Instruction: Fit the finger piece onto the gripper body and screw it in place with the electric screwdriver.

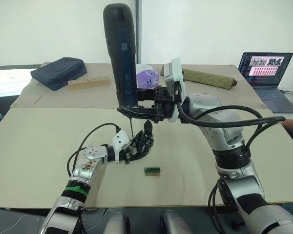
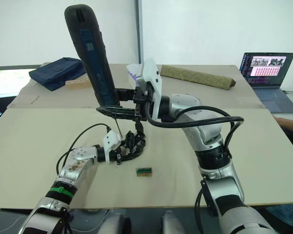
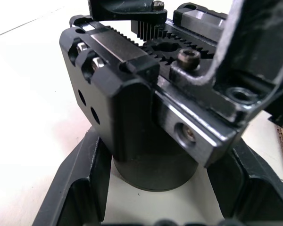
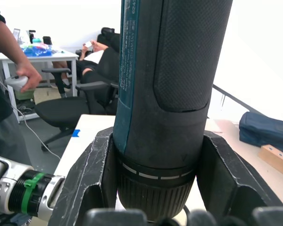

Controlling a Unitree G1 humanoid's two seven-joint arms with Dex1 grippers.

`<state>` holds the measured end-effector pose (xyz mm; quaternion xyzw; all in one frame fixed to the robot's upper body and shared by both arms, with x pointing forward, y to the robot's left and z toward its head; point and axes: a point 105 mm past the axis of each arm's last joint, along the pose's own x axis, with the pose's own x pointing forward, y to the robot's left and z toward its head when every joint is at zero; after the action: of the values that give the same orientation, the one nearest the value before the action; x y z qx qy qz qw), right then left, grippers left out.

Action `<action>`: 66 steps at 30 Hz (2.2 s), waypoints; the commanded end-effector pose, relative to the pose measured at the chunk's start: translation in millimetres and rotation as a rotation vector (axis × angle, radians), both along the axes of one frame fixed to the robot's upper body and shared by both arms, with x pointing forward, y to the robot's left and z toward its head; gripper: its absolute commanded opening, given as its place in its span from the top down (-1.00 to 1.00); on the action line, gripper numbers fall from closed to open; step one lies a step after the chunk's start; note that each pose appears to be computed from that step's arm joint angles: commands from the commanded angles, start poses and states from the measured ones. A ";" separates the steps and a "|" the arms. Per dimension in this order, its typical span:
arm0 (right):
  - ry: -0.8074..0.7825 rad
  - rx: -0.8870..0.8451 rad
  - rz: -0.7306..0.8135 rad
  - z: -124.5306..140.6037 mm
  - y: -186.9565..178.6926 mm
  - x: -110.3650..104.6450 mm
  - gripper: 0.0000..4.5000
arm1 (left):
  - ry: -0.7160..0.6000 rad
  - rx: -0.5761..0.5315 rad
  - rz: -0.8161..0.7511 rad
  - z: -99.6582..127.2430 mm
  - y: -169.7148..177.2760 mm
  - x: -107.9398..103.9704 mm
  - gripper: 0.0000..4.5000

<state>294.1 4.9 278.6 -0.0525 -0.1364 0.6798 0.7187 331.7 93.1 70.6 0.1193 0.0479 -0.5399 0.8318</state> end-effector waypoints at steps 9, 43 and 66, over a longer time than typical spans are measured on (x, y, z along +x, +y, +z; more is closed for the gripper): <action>-0.058 0.028 0.026 6.6 3.4 -6.8 0.14 | 0.070 0.026 0.013 -15.2 8.0 -6.4 -0.02; -0.020 0.011 0.001 -8.0 4.9 3.6 0.14 | 0.084 0.026 0.014 -15.2 5.7 -8.7 -0.02; -0.001 -0.001 -0.001 -14.9 6.8 5.6 0.14 | 0.091 0.026 0.013 -17.2 5.3 -10.0 -0.02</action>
<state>306.9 11.3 248.7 -0.0477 -0.0965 0.6754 0.7296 329.6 95.8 70.8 0.1118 0.0579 -0.5345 0.8357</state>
